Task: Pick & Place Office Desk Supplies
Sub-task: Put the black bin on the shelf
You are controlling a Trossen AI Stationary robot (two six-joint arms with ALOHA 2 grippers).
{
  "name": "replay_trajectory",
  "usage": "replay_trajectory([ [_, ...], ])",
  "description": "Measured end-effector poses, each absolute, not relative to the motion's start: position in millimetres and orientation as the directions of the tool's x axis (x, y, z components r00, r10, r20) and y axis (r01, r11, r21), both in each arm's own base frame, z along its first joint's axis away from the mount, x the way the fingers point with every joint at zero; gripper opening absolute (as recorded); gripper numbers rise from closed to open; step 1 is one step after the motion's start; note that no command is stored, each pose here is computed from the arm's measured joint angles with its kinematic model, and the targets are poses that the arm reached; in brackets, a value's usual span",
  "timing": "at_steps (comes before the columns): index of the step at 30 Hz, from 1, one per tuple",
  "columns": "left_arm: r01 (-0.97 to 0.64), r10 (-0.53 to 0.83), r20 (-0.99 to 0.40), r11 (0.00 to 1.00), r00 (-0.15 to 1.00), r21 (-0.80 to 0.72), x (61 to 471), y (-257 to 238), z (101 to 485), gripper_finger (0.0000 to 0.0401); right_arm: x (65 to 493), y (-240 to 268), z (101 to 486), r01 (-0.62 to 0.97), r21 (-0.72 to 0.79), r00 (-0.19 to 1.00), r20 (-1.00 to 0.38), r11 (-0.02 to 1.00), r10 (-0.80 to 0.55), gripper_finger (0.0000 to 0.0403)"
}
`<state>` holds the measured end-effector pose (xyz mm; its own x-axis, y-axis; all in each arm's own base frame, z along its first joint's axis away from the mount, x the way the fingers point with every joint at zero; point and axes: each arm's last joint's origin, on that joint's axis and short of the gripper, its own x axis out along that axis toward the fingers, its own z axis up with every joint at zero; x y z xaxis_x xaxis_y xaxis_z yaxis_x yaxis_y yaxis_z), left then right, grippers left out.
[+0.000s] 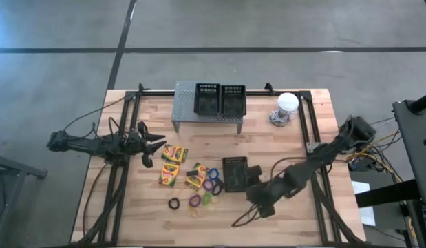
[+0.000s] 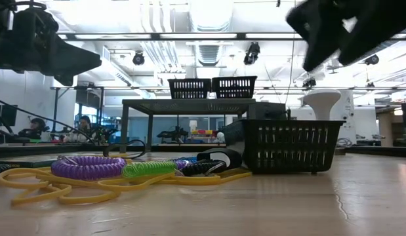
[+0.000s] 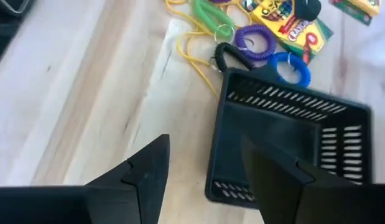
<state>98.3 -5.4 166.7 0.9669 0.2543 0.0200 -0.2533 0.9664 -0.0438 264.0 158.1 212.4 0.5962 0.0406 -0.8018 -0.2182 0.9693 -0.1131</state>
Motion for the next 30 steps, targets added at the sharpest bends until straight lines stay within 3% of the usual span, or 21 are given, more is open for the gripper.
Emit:
replay_trajectory([
  [11, -0.253, 0.254, 0.026, 0.966, 0.967, -0.047, 98.5, -5.4, 167.5, 0.0113, 234.9, 134.1, 169.6, -0.211, -0.014, 0.760, -0.631, 0.977, 0.155, 0.0182],
  [16, -0.248, 0.251, 0.028, 0.965, 0.968, -0.085, 98.7, -5.6, 167.7, 0.0113, 238.6, 135.8, 160.1, -0.198, -0.037, 0.755, -0.643, 0.980, 0.128, 0.0175],
  [21, -0.234, 0.250, 0.038, 0.942, 0.967, -0.242, 98.9, -5.5, 168.7, 0.0113, 249.6, 142.3, 145.3, -0.220, -0.082, 0.716, -0.690, 0.972, 0.103, 0.0157],
  [24, -0.123, 0.175, 0.114, 0.925, 0.978, -0.359, 99.3, -7.8, 176.6, 0.0113, 258.4, 147.7, 139.8, -0.221, -0.100, 0.674, -0.734, 0.970, 0.078, 0.0142],
  [30, -0.018, 0.084, 0.184, 0.943, 0.979, -0.333, 103.1, -12.4, 184.3, 0.0111, 280.5, 161.0, 145.0, -0.218, -0.117, 0.628, -0.777, 0.969, 0.048, 0.0090],
])
